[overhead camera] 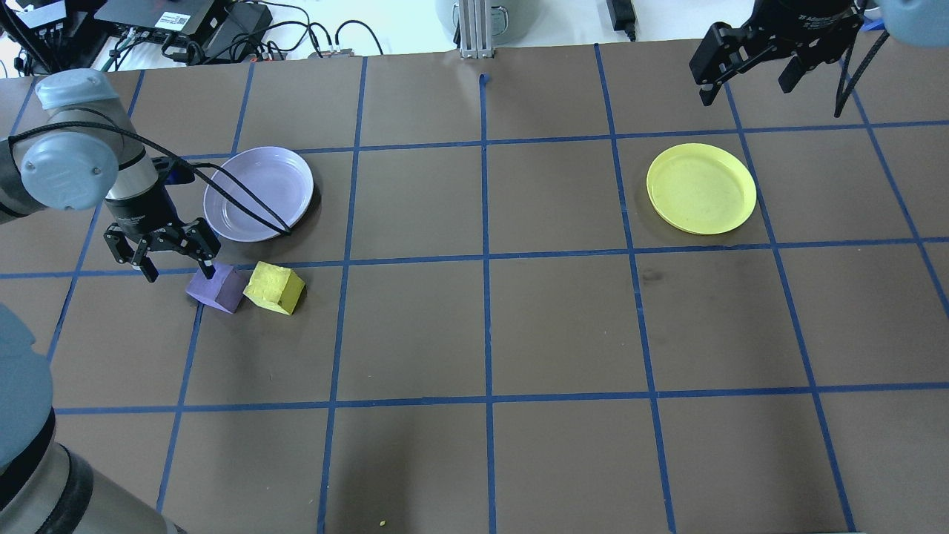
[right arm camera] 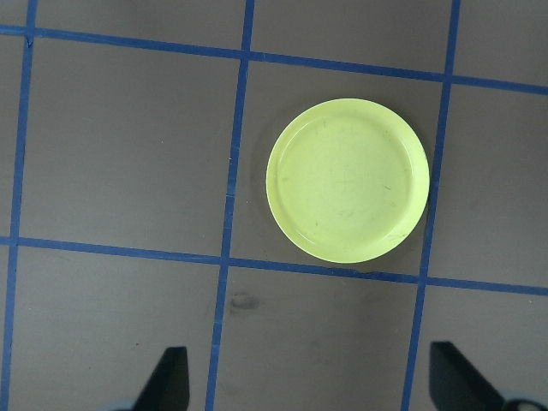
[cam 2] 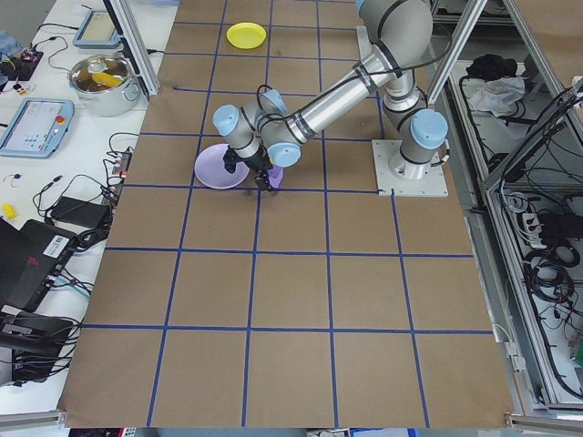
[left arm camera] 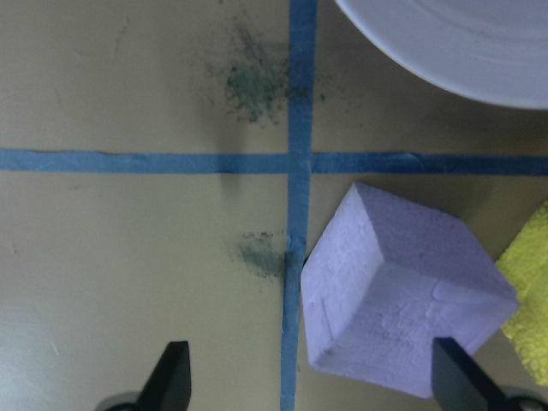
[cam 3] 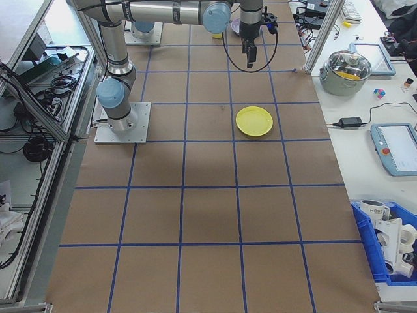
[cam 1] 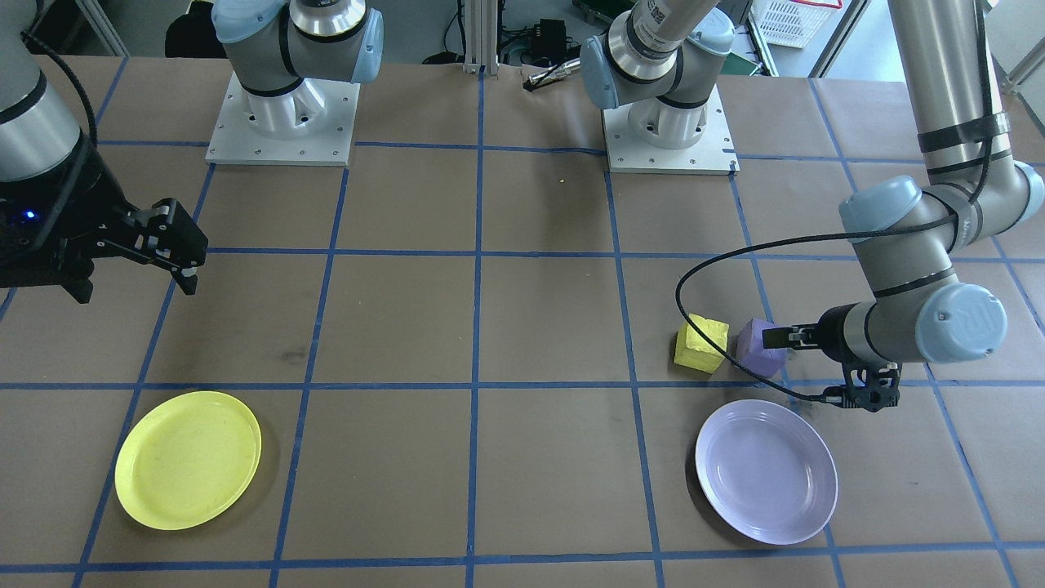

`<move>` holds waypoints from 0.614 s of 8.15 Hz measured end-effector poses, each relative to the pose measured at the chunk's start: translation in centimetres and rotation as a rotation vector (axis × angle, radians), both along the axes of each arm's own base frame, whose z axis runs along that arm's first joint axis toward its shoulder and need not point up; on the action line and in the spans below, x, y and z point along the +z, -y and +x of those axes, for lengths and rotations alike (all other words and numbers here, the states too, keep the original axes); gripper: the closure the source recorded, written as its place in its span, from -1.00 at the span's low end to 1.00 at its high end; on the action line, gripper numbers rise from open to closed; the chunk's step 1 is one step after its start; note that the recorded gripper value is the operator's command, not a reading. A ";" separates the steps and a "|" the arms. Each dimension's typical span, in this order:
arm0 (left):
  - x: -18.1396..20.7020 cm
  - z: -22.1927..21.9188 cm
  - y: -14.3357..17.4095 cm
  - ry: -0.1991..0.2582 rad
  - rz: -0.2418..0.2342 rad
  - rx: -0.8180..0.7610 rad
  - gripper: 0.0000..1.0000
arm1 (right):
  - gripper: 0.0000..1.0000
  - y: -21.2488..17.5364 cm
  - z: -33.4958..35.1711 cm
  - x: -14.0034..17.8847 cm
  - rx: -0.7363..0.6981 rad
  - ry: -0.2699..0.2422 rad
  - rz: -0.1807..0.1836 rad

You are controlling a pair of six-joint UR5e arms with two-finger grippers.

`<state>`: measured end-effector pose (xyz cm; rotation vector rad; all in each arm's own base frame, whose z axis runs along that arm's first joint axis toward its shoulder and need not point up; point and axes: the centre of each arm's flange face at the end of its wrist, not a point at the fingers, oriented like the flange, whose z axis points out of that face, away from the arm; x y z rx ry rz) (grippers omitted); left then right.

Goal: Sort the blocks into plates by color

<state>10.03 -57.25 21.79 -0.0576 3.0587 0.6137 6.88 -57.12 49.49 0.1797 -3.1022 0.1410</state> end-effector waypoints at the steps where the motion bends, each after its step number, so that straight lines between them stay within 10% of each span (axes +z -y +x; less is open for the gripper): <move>1: 1.5 0.3 0.5 -0.005 0.008 -0.006 -1.00 | -1.00 0.0 0.0 0.0 0.000 0.000 0.001; 5: 4.8 -1.0 1.5 -0.031 -0.008 -0.101 -0.93 | -1.00 0.0 0.0 -0.1 0.001 0.001 0.003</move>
